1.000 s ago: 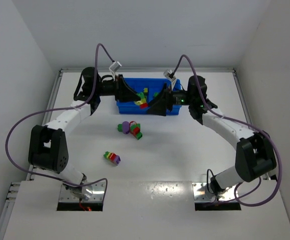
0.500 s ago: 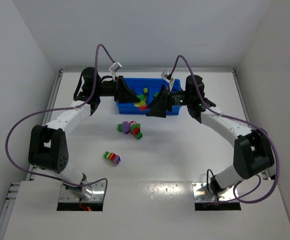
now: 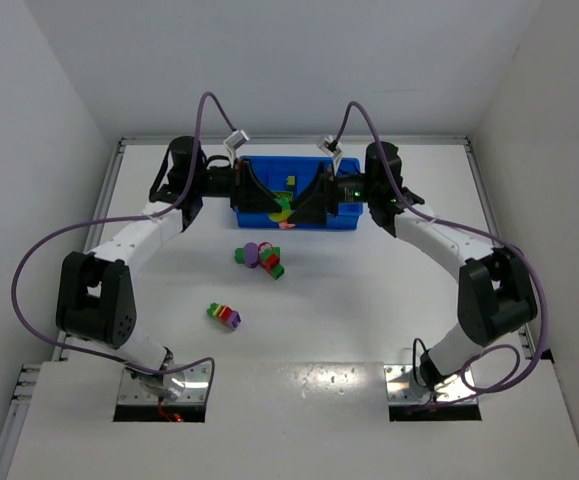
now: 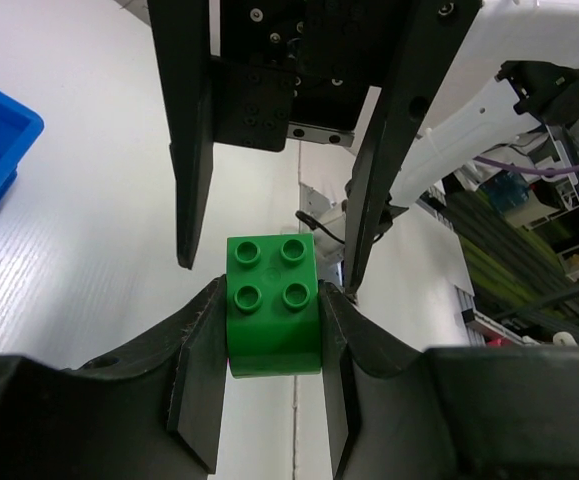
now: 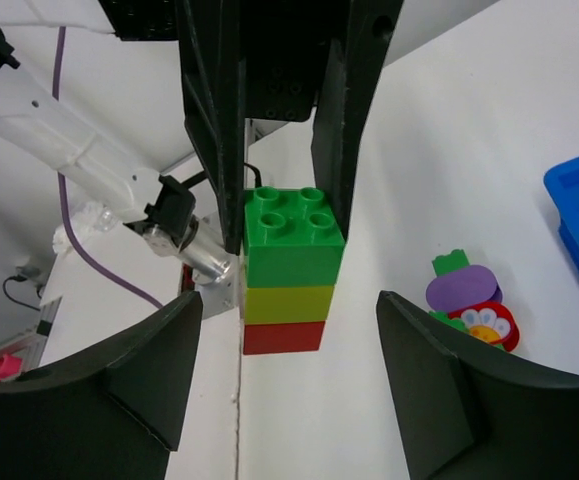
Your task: Sort the legos into containers by color
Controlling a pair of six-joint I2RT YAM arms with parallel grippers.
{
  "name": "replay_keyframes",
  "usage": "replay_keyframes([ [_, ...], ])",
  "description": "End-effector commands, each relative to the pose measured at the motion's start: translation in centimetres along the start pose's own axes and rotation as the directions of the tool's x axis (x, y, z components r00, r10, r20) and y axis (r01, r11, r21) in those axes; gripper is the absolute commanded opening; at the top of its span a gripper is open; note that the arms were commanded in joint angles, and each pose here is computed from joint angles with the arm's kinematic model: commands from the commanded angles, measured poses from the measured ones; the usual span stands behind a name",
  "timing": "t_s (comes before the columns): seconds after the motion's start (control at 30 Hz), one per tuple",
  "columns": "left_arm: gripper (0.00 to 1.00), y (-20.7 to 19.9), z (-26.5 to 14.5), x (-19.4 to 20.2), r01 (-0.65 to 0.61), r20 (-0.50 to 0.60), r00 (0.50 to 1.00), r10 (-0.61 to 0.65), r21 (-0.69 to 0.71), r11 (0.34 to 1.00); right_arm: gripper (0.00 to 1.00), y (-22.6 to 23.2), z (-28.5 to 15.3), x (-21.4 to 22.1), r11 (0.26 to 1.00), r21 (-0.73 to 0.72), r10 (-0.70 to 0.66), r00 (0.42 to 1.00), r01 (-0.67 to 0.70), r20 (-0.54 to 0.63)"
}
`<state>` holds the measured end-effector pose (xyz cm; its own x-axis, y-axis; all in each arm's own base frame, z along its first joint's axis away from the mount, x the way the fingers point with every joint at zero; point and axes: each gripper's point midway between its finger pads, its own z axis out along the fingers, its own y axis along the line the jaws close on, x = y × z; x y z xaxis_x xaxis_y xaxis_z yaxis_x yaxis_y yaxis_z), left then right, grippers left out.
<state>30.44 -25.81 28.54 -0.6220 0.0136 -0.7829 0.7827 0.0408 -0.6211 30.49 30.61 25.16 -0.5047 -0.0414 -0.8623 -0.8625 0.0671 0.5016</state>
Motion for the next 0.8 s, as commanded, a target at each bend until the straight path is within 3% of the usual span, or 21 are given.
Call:
replay_keyframes([
  [0.0,0.0,-2.5,0.0,-1.8,-0.116,0.005,0.993,0.116,0.045,0.992,0.7,1.5,0.8,-1.6,0.992,-0.082,-0.095,0.995,0.095,0.01],
  [0.27,0.0,-2.2,0.1,-2.3,-0.125,0.005,0.992,0.125,0.045,0.991,0.68,2.2,1.0,-0.8,0.989,-0.127,-0.079,0.997,0.076,-0.021],
  [0.37,0.0,-2.0,0.2,-2.4,-0.124,0.005,0.992,0.124,0.045,0.991,0.61,2.1,1.0,-0.8,0.988,-0.127,-0.088,0.996,0.085,-0.02],
  [0.5,0.0,-1.8,0.5,-2.2,-0.115,-0.002,0.993,0.115,0.052,0.992,0.47,1.7,1.3,-1.1,0.988,-0.128,-0.095,0.995,0.092,-0.017],
  [0.6,0.0,-1.8,0.6,-2.2,-0.115,-0.002,0.993,0.115,0.052,0.992,0.28,2.0,1.3,-1.5,0.984,-0.142,-0.112,0.994,0.11,-0.004],
  [0.63,0.0,-1.7,0.6,-2.3,-0.115,0.003,0.993,0.115,0.042,0.992,0.16,1.8,1.4,-1.6,0.984,-0.141,-0.111,0.994,0.109,-0.004],
  [0.77,0.0,-1.2,0.3,-3.2,-0.145,0.036,0.989,0.145,-0.003,0.989,0.02,2.3,1.5,-1.0,0.978,-0.171,-0.123,0.992,0.118,-0.018],
])
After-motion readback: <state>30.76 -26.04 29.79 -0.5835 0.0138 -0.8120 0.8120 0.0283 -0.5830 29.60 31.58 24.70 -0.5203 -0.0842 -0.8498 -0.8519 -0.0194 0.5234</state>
